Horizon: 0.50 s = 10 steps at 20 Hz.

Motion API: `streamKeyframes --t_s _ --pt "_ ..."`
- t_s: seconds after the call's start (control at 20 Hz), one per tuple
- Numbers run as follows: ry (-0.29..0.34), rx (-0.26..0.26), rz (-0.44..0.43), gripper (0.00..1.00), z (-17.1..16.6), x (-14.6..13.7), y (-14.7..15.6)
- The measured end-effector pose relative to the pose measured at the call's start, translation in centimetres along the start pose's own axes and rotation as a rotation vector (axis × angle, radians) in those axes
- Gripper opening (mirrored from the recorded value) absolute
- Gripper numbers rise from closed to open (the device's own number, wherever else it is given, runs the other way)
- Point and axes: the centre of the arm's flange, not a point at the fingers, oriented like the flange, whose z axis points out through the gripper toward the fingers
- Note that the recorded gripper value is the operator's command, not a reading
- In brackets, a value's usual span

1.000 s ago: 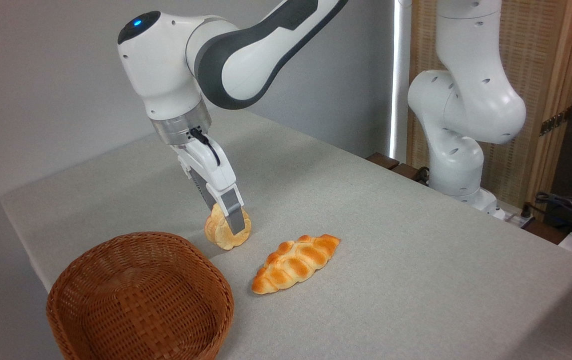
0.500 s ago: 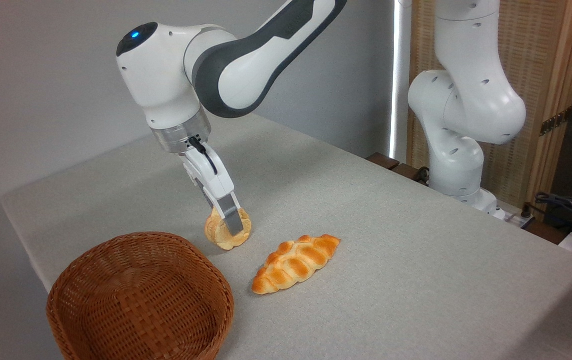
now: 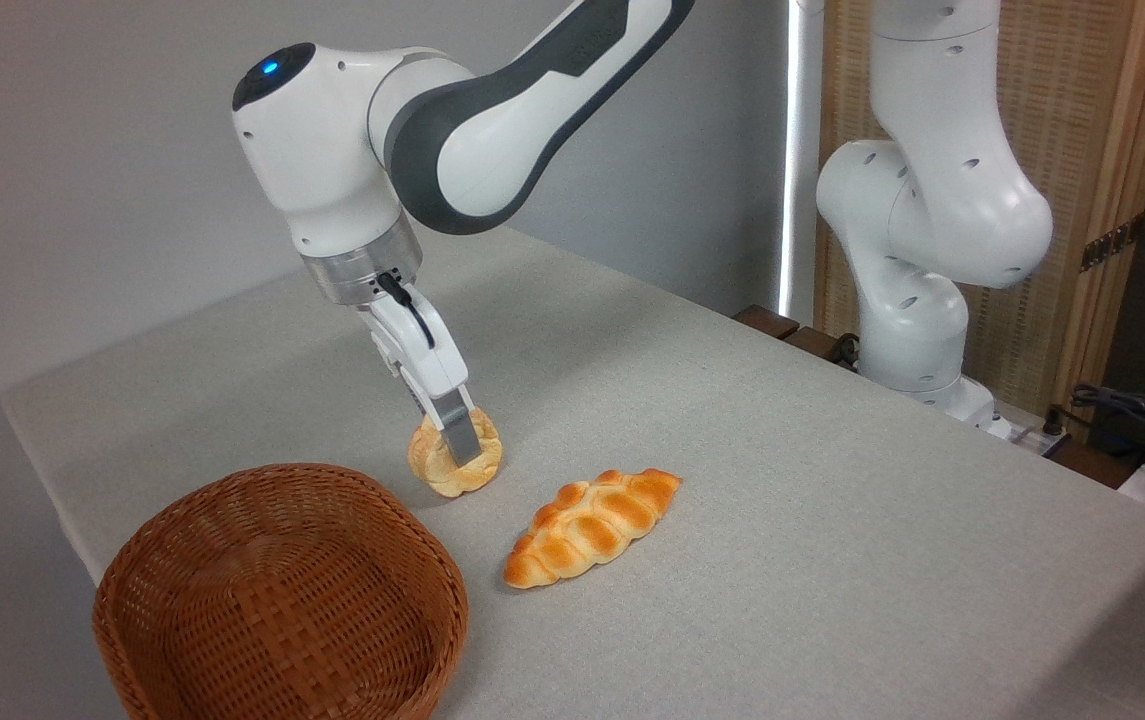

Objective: Put bread into the basket
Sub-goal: 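Carry the held ring roll over toward the wicker basket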

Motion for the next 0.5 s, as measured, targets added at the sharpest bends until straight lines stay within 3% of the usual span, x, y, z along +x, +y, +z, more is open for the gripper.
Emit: streamKeyframes --t_s 0.5 --pt "0.077 0.059 0.001 0.32 -4.7 0.8 -0.5"
